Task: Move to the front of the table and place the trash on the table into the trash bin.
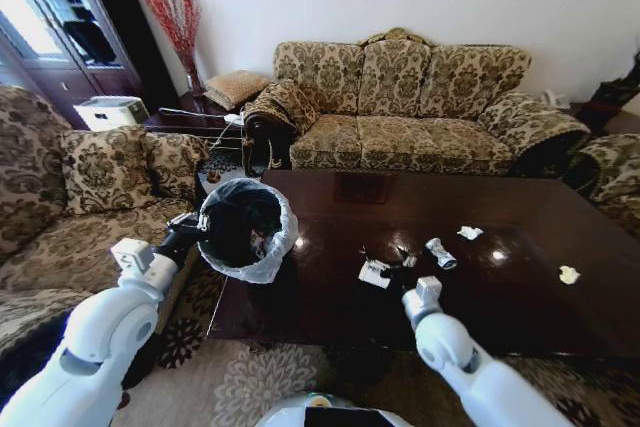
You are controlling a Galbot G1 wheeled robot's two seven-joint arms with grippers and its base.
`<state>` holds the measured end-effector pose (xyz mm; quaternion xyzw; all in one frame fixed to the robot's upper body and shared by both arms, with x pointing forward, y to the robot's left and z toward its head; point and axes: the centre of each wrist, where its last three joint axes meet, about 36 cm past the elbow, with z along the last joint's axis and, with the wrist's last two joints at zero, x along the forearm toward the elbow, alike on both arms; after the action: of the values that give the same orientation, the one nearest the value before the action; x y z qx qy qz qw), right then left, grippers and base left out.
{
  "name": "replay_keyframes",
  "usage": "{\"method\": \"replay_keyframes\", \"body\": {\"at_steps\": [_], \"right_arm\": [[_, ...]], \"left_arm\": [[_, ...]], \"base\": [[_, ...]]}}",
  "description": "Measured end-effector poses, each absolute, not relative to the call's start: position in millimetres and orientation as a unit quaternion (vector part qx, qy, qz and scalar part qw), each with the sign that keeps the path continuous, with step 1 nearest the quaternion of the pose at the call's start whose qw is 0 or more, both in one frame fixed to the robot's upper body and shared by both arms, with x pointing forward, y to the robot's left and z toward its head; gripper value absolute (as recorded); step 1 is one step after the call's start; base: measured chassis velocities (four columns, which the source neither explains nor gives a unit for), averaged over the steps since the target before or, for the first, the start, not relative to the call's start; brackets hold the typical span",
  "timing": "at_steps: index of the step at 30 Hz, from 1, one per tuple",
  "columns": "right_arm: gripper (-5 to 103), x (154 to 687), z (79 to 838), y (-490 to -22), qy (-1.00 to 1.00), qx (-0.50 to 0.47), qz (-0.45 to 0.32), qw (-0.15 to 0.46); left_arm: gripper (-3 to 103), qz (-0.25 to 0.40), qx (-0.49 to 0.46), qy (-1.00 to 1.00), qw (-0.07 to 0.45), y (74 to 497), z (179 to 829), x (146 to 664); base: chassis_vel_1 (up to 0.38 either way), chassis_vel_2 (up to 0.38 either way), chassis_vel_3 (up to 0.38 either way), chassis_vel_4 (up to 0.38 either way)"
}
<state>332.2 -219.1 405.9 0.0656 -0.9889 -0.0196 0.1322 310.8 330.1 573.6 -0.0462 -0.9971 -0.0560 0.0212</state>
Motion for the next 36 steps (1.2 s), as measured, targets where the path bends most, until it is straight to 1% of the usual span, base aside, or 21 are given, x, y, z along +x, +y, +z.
{"method": "replay_keyframes", "body": {"at_steps": [9,12,13,14,16,17,20,26,27,29,30,32,33,35,36], "right_arm": [[100,335.6,383.5,-181.2,-0.983,0.077,-0.080,0.148],[100,338.2,381.3,-175.6,-0.982,0.079,-0.083,0.151],[103,340.6,380.8,-172.1,-0.981,0.082,-0.083,0.154],[103,340.6,380.8,-172.1,-0.981,0.082,-0.083,0.154],[99,343.2,380.5,-166.6,-0.980,0.090,-0.084,0.158],[99,343.2,380.5,-166.6,-0.980,0.090,-0.084,0.158],[92,347.4,376.9,-160.5,-0.977,0.098,-0.084,0.168],[91,353.4,375.7,-153.8,-0.975,0.089,-0.089,0.182],[89,353.9,376.6,-150.9,-0.975,0.088,-0.090,0.185],[81,354.9,378.9,-143.9,-0.974,0.091,-0.092,0.188],[81,354.9,378.9,-143.9,-0.974,0.091,-0.092,0.188],[73,354.5,379.2,-141.9,-0.973,0.095,-0.089,0.190],[73,354.5,379.2,-141.9,-0.973,0.095,-0.089,0.190],[62,353.9,377.2,-142.3,-0.973,0.095,-0.083,0.192],[62,353.9,377.2,-142.3,-0.973,0.095,-0.083,0.192]], "left_arm": [[1,-0.058,-0.054,-0.997,0.020,334.7,570.5,313.2],[1,-0.058,-0.055,-0.997,0.018,334.7,570.7,313.4],[1,-0.058,-0.056,-0.997,0.018,334.3,570.6,313.6],[1,-0.058,-0.056,-0.997,0.018,334.3,570.6,313.6],[1,-0.056,-0.056,-0.997,0.018,333.7,570.1,313.9],[1,-0.056,-0.056,-0.997,0.018,333.7,570.1,313.9],[1,-0.056,-0.058,-0.997,0.018,333.0,570.6,314.8],[1,-0.055,-0.057,-0.997,0.018,332.8,570.4,314.9],[1,-0.055,-0.057,-0.997,0.019,332.8,570.2,314.8],[1,-0.055,-0.055,-0.997,0.019,332.7,569.9,314.6],[1,-0.055,-0.055,-0.997,0.019,332.7,569.9,314.6],[1,-0.057,-0.055,-0.997,0.018,332.3,571.2,314.8],[1,-0.057,-0.055,-0.997,0.018,332.3,571.2,314.8],[1,-0.059,-0.057,-0.997,0.014,331.1,574.2,313.9],[1,-0.059,-0.057,-0.997,0.014,331.1,574.2,313.9]], "base": [[-0.051,-0.065,-0.067,-0.066],[-0.067,-0.047,-0.059,-0.070],[0.000,0.000,0.000,0.000],[0.000,0.000,0.000,0.000],[0.000,0.000,0.000,0.000],[0.000,0.000,0.000,0.000],[0.000,0.000,0.000,0.000],[0.000,0.000,0.000,0.000],[0.000,0.000,0.000,0.000],[0.000,0.000,0.000,0.000],[0.000,0.000,0.000,0.000],[0.000,0.000,0.000,0.000],[0.000,0.000,0.000,0.000],[0.000,0.000,0.000,0.000],[0.000,0.000,0.000,0.000]]}}
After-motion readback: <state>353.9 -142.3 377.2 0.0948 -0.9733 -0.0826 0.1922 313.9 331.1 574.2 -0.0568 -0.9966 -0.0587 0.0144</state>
